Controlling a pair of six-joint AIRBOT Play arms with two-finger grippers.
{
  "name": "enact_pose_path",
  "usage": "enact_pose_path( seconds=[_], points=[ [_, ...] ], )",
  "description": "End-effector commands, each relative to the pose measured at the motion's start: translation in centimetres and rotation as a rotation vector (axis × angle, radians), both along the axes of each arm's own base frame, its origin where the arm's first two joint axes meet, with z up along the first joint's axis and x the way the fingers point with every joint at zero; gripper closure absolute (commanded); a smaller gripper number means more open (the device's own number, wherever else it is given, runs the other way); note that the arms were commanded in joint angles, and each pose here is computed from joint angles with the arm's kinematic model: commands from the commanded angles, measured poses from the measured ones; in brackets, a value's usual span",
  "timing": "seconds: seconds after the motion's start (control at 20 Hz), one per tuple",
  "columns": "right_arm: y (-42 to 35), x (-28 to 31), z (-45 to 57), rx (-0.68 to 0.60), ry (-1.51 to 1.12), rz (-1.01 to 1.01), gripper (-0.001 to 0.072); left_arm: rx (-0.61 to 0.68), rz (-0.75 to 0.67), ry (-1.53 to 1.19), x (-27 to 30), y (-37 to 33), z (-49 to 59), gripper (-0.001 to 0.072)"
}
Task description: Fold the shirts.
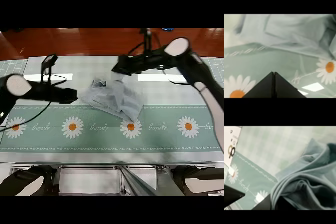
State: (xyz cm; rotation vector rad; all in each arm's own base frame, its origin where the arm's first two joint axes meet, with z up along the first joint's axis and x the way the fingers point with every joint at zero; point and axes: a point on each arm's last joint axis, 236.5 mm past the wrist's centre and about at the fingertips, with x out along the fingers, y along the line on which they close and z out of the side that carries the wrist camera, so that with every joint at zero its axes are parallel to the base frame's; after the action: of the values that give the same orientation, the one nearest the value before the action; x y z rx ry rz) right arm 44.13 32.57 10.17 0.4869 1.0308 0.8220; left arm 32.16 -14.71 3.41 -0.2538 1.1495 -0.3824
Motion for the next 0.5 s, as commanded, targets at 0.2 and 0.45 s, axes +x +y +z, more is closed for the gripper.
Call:
enact_pose_path(
  seconds=[0.2, 0.45],
  points=[
    [6.0, 2.0, -7.0, 0.027, 0.119, 0.030, 0.0690, 0.005, 0.088, 0.027, -3.4, 3.0, -3.3, 0.0689],
    [7.8, 3.0, -7.0, 0.109, 0.124, -0.019, 0.0362, -0.030, 0.118, -0.020, -2.1, 2.6, -2.7, 0.0689]
  ],
)
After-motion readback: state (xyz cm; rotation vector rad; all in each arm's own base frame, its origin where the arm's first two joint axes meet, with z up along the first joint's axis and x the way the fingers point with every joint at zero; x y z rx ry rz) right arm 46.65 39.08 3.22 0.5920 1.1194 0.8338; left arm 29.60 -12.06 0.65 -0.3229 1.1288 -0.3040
